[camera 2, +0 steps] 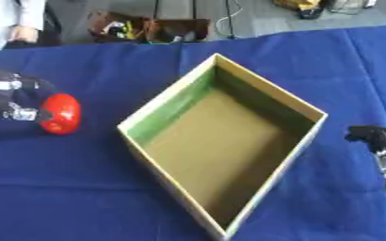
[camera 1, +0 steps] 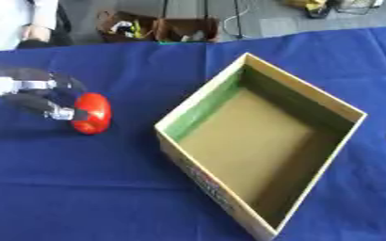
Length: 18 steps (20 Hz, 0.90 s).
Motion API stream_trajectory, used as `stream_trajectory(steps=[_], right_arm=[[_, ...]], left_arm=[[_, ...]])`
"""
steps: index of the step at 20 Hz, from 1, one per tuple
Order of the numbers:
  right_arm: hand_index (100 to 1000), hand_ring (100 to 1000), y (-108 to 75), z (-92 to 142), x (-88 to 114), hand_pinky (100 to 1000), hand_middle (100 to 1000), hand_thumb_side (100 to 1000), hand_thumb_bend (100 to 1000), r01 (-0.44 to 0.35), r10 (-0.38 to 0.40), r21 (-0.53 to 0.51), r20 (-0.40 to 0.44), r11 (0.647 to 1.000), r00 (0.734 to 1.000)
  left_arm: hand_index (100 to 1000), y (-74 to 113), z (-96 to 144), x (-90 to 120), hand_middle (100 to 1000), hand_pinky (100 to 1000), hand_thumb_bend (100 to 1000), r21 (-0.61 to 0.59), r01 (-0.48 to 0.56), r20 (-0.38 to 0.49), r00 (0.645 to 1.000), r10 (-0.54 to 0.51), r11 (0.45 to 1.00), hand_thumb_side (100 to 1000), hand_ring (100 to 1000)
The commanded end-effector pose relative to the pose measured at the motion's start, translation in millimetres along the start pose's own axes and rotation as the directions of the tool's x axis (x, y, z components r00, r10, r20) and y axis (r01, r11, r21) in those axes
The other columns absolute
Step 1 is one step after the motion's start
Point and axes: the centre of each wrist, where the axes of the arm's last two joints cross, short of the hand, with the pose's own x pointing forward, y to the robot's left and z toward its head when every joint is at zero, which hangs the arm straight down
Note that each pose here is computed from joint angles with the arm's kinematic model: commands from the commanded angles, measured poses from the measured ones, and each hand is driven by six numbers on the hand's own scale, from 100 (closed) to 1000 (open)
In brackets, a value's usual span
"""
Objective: Pick up objects on the table and place them in the box.
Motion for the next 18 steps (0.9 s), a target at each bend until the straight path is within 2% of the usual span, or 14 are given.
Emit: stream_trajectory(steps=[1, 6, 11, 18], right_arm=[[742, 857, -2.4, -0.8, 2.7, 906, 627, 910, 100, -0.016, 0.016, -0.002, 0.008, 1.000, 1.000], [741, 857, -1.6, -0.6, 2.7, 907, 626, 918, 100, -0.017, 0.017, 0.004, 0.008, 1.000, 1.000], [738, 857, -1.0, -1.0, 3.0, 907, 624, 919, 100, -0.017, 0.017, 0.009, 0.009, 1.000, 1.000], [733, 857, -0.9, -1.3, 3.1, 907, 623, 920, 100, -0.020, 0.020, 0.007, 0.011, 1.000, 1.000]], left_arm=[[1000, 12.3, 11.9, -6.4, 957, 719, 542, 0.056, -0.002, -0.029, 1.000, 0.003, 0.998, 911, 823], [1000, 11.1, 9.4, -6.9, 966, 724, 543, 0.129, 0.008, -0.085, 0.996, 0.003, 0.992, 906, 834], [1000, 7.7, 5.0, -6.7, 986, 677, 552, 0.092, 0.017, -0.095, 0.995, -0.009, 0.996, 905, 799], [1000, 2.6, -1.0, -8.2, 997, 665, 532, 0.063, 0.001, -0.067, 0.998, 0.003, 0.998, 916, 788]])
